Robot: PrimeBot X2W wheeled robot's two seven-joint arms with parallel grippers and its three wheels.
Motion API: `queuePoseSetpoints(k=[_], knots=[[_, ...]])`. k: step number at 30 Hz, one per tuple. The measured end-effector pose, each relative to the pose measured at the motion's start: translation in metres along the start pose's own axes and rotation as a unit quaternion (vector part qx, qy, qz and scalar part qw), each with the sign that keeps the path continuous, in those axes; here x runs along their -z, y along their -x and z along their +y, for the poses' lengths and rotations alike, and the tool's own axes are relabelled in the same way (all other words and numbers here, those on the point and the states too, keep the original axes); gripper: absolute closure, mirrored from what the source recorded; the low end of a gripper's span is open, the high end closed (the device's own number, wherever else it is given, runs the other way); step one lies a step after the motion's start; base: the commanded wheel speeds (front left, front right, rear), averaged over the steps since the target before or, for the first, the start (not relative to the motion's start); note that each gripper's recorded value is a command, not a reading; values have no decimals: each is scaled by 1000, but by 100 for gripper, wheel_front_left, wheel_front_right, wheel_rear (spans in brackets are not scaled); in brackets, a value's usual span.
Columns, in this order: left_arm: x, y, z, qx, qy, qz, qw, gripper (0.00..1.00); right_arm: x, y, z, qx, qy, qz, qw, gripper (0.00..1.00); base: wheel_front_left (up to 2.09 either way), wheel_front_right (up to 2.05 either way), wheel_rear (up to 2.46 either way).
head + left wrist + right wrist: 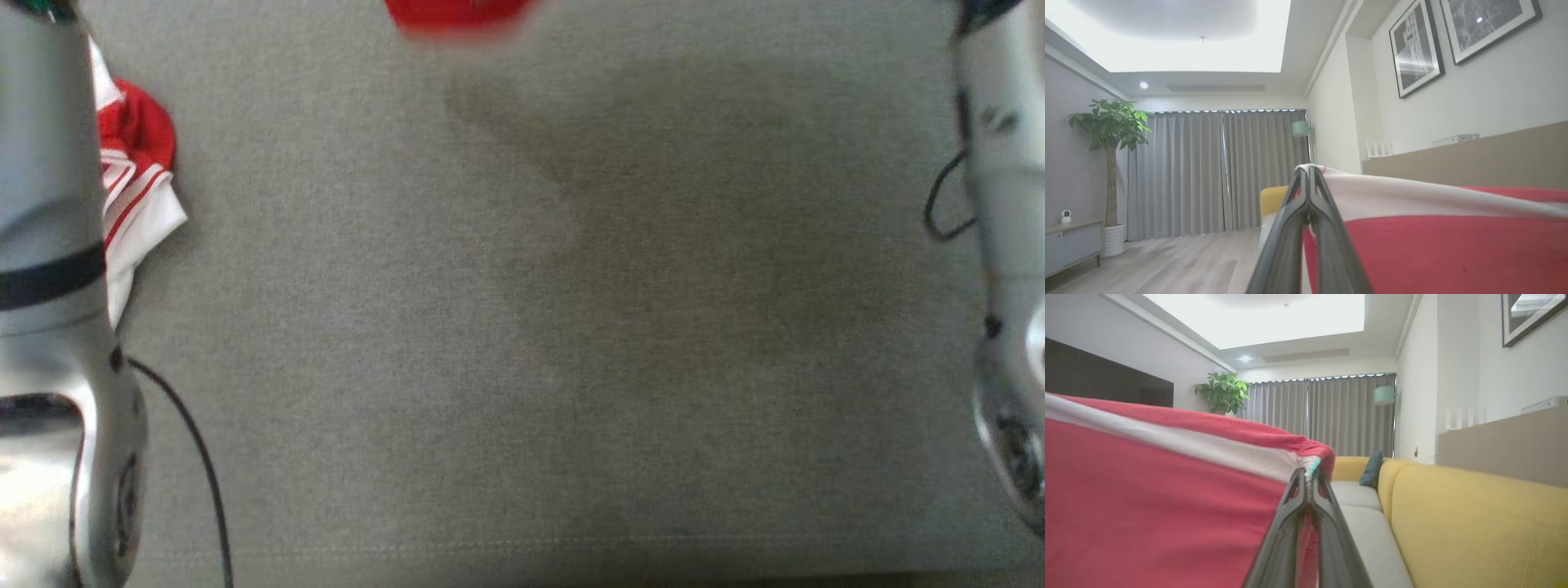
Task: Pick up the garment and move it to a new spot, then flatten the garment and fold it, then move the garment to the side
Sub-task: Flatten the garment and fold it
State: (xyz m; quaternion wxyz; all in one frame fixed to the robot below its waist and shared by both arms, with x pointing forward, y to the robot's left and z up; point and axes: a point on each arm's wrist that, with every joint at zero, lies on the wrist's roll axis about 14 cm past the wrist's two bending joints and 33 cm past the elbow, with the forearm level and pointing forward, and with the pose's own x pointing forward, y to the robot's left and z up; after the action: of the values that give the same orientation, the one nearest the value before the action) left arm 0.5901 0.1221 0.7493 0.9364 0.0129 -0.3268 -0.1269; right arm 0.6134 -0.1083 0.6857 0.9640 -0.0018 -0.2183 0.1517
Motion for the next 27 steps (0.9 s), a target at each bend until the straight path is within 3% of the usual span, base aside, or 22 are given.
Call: queuePoseSetpoints(k=[3,7,10,15,22,27], knots=[[-13,-6,5,-10,3,-25,1000,100,-8,-15,-4,2,17,-18,1000,100,0,0,0],[30,25,-2,-12,23,33,999,100,47,4,3,0,10,51,999,100,0,0,0],[87,78,-12,-27,62,121,990,100,110,49,11,-3,-1,143,990,100,0,0,0],[154,184,-37,-55,121,262,956,100,187,145,35,-22,-21,281,959,100,0,0,0],[171,290,-55,-103,172,363,910,100,199,222,54,1,-83,337,938,100,0,0,0],[158,320,-60,-125,190,379,897,100,191,264,67,25,-121,349,929,100,0,0,0]])
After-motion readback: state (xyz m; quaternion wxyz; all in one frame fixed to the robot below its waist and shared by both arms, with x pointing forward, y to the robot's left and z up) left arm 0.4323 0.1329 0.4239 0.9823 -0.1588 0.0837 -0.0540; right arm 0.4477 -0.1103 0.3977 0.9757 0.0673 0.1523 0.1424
